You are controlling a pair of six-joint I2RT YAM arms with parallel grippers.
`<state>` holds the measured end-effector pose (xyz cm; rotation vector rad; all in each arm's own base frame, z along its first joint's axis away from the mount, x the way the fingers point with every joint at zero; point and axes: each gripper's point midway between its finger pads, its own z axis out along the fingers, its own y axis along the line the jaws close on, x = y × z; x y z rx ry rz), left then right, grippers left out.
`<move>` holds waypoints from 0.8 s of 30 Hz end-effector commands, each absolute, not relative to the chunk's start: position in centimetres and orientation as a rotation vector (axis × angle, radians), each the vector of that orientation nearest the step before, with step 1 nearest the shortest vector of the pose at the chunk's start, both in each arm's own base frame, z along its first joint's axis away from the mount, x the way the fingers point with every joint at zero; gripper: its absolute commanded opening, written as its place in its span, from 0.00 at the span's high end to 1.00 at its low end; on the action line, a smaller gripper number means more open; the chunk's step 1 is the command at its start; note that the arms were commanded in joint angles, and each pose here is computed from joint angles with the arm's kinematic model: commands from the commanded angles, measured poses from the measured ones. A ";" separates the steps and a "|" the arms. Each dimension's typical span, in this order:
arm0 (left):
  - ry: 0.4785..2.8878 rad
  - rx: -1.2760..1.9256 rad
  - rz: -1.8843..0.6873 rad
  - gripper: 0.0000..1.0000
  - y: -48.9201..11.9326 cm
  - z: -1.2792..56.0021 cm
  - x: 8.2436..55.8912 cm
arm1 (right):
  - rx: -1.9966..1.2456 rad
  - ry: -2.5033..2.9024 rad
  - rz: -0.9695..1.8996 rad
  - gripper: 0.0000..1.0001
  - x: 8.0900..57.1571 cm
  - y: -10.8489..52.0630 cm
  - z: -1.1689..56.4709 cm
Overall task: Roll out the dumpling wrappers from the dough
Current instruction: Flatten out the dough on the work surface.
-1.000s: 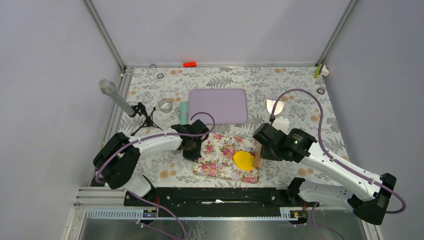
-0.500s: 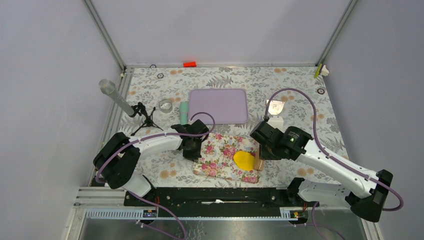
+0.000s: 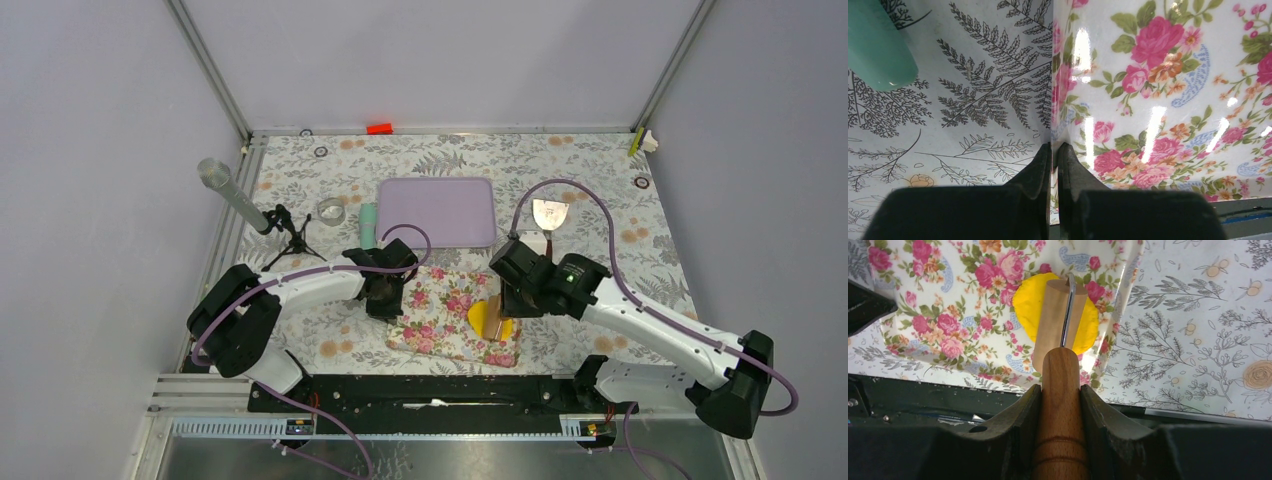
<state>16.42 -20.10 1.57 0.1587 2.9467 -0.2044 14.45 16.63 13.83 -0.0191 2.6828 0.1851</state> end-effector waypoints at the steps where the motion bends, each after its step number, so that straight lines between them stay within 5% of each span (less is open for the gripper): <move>1: 2.944 0.178 -0.179 1.00 -20.2 0.9 16.6 | -0.073 2.641 0.301 1.00 15.3 18.6 16.1; 21: 2.917 0.228 -0.299 1.00 -21.1 1.9 16.2 | -0.285 2.528 -0.261 1.00 20.7 13.4 17.9; 24: 2.913 0.218 -0.284 0.84 -20.7 2.1 16.1 | -0.294 2.517 -0.222 1.00 21.1 13.2 17.6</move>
